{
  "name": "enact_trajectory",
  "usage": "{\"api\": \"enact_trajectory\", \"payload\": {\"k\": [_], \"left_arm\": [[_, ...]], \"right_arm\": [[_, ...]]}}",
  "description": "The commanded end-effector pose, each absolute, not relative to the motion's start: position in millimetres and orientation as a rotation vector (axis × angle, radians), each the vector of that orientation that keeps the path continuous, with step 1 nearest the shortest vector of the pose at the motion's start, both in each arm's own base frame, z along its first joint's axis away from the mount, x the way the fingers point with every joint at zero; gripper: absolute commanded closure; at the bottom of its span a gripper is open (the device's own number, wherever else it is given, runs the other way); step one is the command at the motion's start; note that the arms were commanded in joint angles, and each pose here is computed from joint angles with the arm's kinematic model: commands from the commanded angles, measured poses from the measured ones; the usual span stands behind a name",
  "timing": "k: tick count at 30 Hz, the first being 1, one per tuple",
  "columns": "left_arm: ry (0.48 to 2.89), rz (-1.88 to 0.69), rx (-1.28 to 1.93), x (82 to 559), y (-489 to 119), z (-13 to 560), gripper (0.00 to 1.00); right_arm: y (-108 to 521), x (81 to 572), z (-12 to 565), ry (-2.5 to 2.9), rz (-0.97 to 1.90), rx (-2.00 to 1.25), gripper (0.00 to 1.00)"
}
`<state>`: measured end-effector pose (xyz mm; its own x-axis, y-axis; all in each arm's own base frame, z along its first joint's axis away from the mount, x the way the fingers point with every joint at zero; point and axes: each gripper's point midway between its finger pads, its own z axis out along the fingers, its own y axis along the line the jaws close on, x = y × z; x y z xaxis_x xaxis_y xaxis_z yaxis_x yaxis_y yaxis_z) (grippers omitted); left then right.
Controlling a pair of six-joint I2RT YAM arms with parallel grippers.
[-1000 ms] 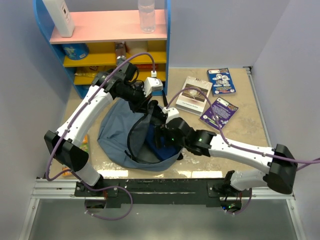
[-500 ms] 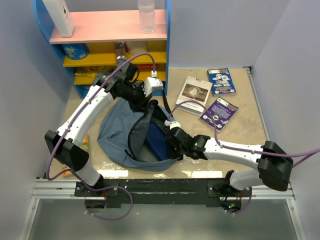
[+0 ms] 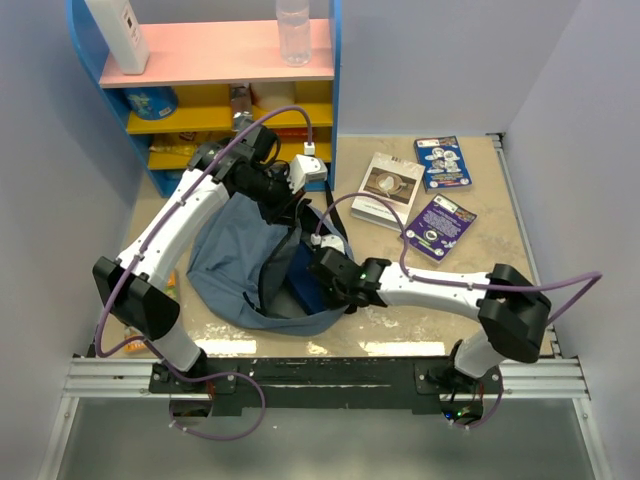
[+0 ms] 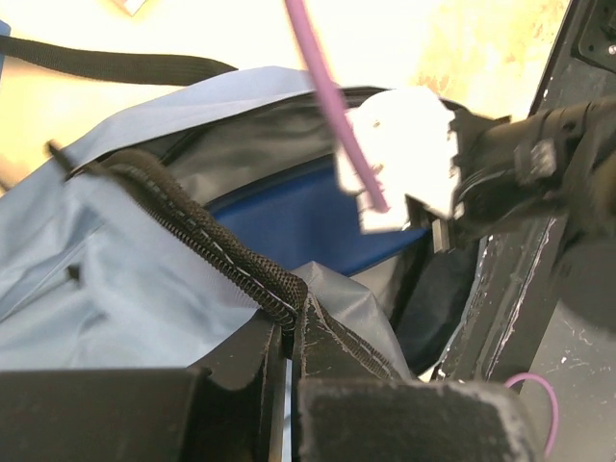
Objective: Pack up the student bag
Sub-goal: Place the stationery in the student bag.
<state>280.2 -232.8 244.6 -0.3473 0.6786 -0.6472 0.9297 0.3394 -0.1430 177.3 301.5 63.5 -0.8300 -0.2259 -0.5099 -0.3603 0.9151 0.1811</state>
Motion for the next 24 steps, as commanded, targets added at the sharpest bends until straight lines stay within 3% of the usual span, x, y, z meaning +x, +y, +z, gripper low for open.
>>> {"api": "enact_trajectory", "payload": {"k": [1, 6, 9, 11, 14, 15, 24], "left_arm": [[2.056, -0.717, 1.396, 284.8, -240.9, 263.4, 1.0], [2.051, -0.734, 1.408, 279.3, -241.2, 262.9, 1.0], [2.04, -0.745, 1.415, 275.7, -241.6, 263.9, 1.0], [2.04, -0.738, 1.416, 276.0, -241.3, 263.3, 1.0], [2.045, -0.724, 1.418, 277.1, -239.9, 260.6, 1.0], [2.045, -0.719, 1.415, 278.2, -239.3, 260.3, 1.0], [2.032, -0.722, 1.402, 281.5, -242.7, 262.3, 1.0]], "right_arm": [[319.6, 232.8, 99.6, 2.38, 0.273, -0.261, 0.86], [319.3, 268.4, 172.7, 2.149, 0.28, -0.113, 0.8], [314.5, 270.6, 184.8, 2.093, 0.302, -0.091, 0.78], [307.1, 264.6, 179.5, 2.102, 0.316, -0.089, 0.8], [300.7, 239.2, 170.6, 2.143, 0.463, -0.096, 0.91], [292.1, 227.6, 149.7, 2.185, 0.475, -0.093, 1.0], [282.2, 188.1, 98.6, 2.353, 0.48, -0.168, 1.0]]}}
